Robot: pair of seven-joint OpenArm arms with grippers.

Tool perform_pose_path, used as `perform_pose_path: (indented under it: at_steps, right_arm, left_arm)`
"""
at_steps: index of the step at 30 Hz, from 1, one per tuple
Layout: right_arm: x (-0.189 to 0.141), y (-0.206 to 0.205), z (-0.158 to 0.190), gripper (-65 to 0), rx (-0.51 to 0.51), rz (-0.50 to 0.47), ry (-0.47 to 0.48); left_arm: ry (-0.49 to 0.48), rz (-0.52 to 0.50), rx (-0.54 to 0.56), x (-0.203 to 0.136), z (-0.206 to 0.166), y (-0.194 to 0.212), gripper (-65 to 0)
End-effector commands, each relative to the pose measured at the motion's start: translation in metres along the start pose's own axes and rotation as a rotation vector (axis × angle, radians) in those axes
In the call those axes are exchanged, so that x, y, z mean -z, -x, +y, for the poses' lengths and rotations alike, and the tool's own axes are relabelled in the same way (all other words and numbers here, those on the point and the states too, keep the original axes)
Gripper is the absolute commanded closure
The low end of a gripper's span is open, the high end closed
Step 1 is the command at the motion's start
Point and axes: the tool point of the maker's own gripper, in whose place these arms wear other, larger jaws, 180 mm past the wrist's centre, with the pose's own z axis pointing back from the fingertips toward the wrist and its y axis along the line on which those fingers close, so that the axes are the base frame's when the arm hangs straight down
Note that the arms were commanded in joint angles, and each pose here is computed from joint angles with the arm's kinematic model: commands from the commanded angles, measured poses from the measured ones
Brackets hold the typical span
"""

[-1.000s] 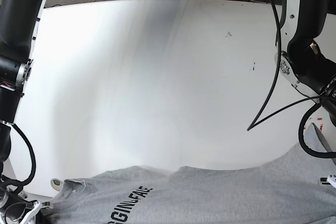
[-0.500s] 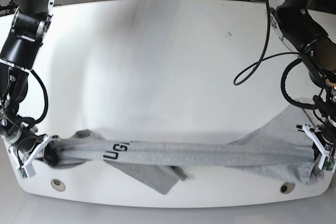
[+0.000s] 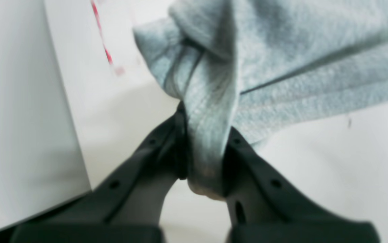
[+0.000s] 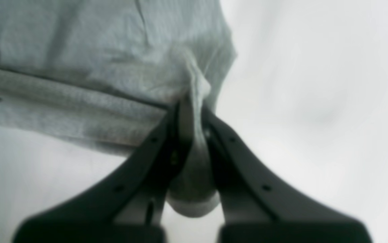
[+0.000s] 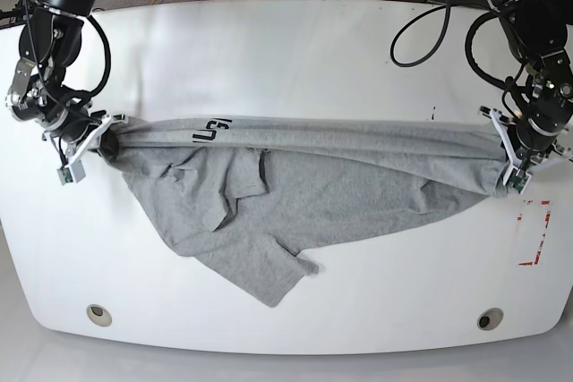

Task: Fold the T-shirt properly
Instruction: 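Lift the shirt with both grippers and lay it down again, then drag the shirt edge with the left gripper away from the right gripper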

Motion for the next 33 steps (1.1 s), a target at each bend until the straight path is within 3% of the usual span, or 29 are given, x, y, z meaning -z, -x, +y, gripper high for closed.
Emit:
perform_pose_path:
  at_steps: [1,7,14,19,25,33]
  right_arm:
    - [-0.012,-0.017,-0.002,0.0,-0.040,-0.059,0.016]
    - [-0.012,0.006,0.006,0.0,-0.036,-0.018,0.004]
    - [-0.013,0.032,0.007,0.0,-0.025,0.046,0.001]
    - [-0.013,0.042,0.008,0.0,-0.019,0.069,0.000]
    - [-0.014,0.049,0.007,0.0,-0.019,0.086,0.003]
    - [-0.016,0.063,0.009,0.0,-0.015,0.116,0.002]
  left_arm:
    - [-0.015,-0.016,0.039,-0.006,0.003,-0.003,0.0]
    - [0.039,0.079,0.109,-0.009,-0.016,0.034,-1.8]
    - [0.031,0.153,0.071,-0.017,-0.013,0.068,-25.3]
    - [0.064,0.182,0.044,-0.022,-0.020,0.087,-36.4]
    - [0.211,0.194,-0.007,-0.025,-0.037,0.112,-38.1]
    - [0.451,0.210,-0.245,-0.022,-0.037,0.148,-38.2]
